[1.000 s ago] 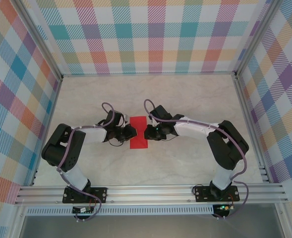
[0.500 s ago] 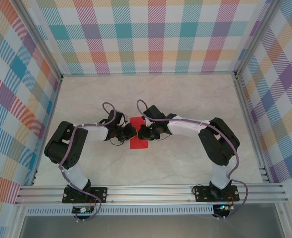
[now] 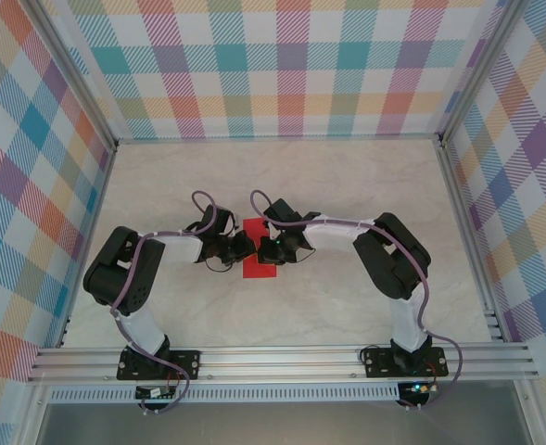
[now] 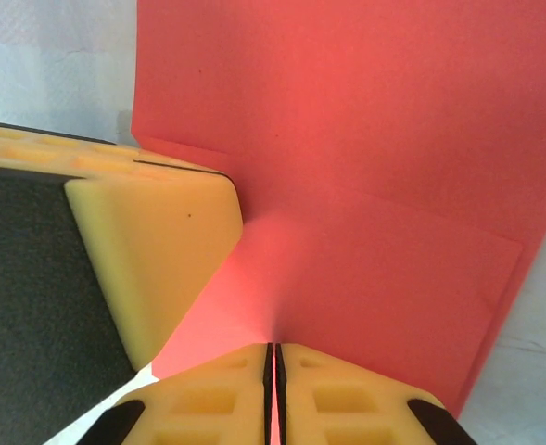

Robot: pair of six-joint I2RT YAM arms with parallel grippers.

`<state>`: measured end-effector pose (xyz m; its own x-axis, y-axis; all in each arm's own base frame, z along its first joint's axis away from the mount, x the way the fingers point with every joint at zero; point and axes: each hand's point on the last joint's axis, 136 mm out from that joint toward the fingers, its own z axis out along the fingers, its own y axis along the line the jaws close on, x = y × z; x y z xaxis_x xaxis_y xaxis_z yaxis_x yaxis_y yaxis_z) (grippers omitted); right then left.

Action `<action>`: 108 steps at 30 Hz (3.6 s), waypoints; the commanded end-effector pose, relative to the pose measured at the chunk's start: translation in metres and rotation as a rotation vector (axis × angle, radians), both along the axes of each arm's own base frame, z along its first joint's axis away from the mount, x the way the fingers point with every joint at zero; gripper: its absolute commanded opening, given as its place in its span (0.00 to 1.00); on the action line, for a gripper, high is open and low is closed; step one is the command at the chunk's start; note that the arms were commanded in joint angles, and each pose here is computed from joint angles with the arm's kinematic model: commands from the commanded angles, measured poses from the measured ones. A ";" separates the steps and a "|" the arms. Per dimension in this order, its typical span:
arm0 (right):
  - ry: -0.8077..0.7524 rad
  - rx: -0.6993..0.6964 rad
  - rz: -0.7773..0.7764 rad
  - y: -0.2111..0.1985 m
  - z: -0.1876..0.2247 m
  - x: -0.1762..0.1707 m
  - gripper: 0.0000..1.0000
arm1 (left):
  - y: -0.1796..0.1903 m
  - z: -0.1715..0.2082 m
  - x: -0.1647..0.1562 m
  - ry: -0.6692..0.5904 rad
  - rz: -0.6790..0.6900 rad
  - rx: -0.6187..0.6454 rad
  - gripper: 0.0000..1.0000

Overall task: Fold a paper plane with a square sheet of paper (pick it up from the middle)
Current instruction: Fold the triangle a second time at the center of the table, then turn over the paper at the center of the table.

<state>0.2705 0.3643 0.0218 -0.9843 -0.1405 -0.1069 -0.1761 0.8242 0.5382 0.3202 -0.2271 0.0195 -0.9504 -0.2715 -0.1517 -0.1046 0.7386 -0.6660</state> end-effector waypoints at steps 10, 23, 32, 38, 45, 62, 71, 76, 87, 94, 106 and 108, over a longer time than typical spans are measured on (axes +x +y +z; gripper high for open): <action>0.078 -0.048 0.084 -0.018 -0.006 -0.031 0.12 | 0.012 -0.018 -0.006 0.048 0.047 0.091 0.09; 0.112 -0.085 0.112 -0.038 -0.006 -0.053 0.12 | 0.014 -0.021 -0.006 0.054 0.057 0.099 0.09; 0.103 -0.134 0.107 -0.052 -0.006 -0.058 0.13 | 0.012 -0.016 -0.004 0.045 0.054 0.088 0.09; -0.069 -0.038 0.043 -0.041 0.038 -0.031 0.14 | -0.003 0.009 0.002 -0.001 0.032 -0.006 0.13; -0.149 -0.037 0.003 -0.026 0.045 -0.001 0.18 | -0.006 0.036 0.004 -0.051 0.047 -0.069 0.26; -0.114 -0.104 -0.076 -0.021 0.009 0.037 0.17 | 0.003 0.015 -0.009 0.007 0.098 -0.056 0.30; -0.083 -0.106 -0.110 -0.027 -0.003 0.038 0.17 | 0.002 0.010 -0.008 0.019 0.095 -0.050 0.38; -0.063 -0.115 -0.125 -0.030 -0.009 0.037 0.17 | 0.005 0.009 -0.009 0.023 0.104 -0.041 0.43; -0.036 -0.122 -0.145 -0.034 -0.017 0.035 0.17 | 0.004 0.011 -0.010 0.014 0.102 -0.052 0.45; -0.031 -0.072 -0.147 -0.030 -0.010 0.034 0.17 | -0.005 0.017 -0.004 -0.003 0.086 -0.101 0.42; -0.087 -0.027 -0.181 -0.034 0.017 0.038 0.17 | 0.007 0.014 -0.011 0.007 0.123 -0.050 0.46; -0.096 -0.015 -0.182 -0.034 0.021 0.039 0.17 | 0.008 0.013 -0.014 0.014 0.125 -0.049 0.47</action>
<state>0.3060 0.3301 0.0269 -0.9852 0.0160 -0.1709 -0.0710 0.8687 0.4903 0.3154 -0.2216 0.0329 -0.9125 -0.3881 -0.1294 -0.1883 0.6792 -0.7094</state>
